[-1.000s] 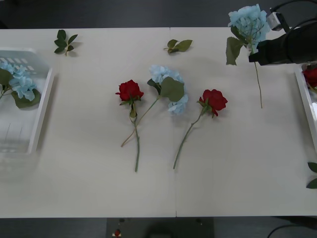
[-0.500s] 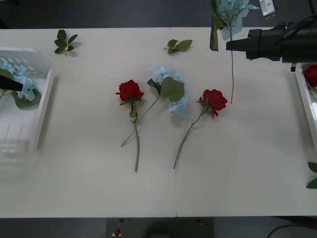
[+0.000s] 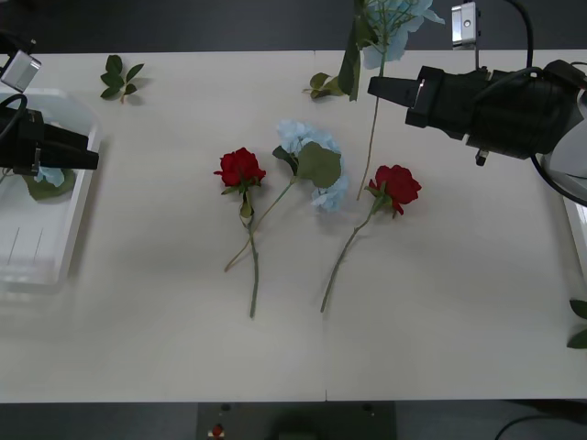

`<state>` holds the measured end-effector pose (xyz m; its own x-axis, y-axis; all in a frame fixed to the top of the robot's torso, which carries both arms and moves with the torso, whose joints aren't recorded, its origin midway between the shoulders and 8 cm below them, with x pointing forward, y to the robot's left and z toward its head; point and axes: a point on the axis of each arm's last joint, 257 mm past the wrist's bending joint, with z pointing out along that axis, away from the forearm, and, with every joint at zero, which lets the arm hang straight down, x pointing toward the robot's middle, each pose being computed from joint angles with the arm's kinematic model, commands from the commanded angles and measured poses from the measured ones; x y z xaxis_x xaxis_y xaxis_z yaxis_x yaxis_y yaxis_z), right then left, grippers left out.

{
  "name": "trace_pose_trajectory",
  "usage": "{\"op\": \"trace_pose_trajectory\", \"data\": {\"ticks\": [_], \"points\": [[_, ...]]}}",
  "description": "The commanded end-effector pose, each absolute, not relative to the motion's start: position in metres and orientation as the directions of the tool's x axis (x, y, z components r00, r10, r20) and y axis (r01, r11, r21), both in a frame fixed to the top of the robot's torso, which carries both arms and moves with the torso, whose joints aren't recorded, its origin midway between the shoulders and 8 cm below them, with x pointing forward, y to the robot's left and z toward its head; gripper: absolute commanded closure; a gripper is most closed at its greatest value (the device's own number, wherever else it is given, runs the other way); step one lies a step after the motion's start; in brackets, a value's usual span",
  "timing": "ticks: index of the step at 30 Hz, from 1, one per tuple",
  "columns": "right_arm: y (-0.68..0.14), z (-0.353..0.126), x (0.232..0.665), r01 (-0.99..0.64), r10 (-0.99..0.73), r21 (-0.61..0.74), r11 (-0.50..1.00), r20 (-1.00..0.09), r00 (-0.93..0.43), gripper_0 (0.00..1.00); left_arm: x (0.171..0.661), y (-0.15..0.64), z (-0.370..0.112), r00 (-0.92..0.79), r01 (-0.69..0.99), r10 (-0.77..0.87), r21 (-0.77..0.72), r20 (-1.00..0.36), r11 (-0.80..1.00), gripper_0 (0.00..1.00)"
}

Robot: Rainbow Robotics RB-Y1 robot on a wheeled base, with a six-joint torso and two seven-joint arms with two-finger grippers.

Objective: Put the red flowers into the right box and the blue flowers into the left box

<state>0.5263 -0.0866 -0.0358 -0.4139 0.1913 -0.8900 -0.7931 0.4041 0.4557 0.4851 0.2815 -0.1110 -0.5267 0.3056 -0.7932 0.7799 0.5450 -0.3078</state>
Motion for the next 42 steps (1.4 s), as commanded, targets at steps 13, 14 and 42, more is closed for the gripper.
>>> {"op": "trace_pose_trajectory", "data": {"ticks": [13, 14, 42], "points": [[-0.003, -0.008, 0.488, -0.873, 0.223, 0.422, 0.244, -0.901, -0.373, 1.00, 0.459, 0.189, -0.067, -0.270, 0.948, 0.266, -0.207, -0.926, 0.240, 0.03], [0.000, -0.008, 0.487, -0.877, 0.220, 0.416, 0.242, -0.903, -0.368, 1.00, 0.459, 0.185, -0.068, -0.268, 0.950, 0.263, -0.209, -0.927, 0.232, 0.03], [0.053, 0.005, 0.471, -0.919, 0.210, 0.381, 0.099, -0.911, -0.355, 1.00, 0.447, 0.056, -0.096, -0.313, 0.950, 0.164, -0.305, -0.935, 0.075, 0.03]]}}
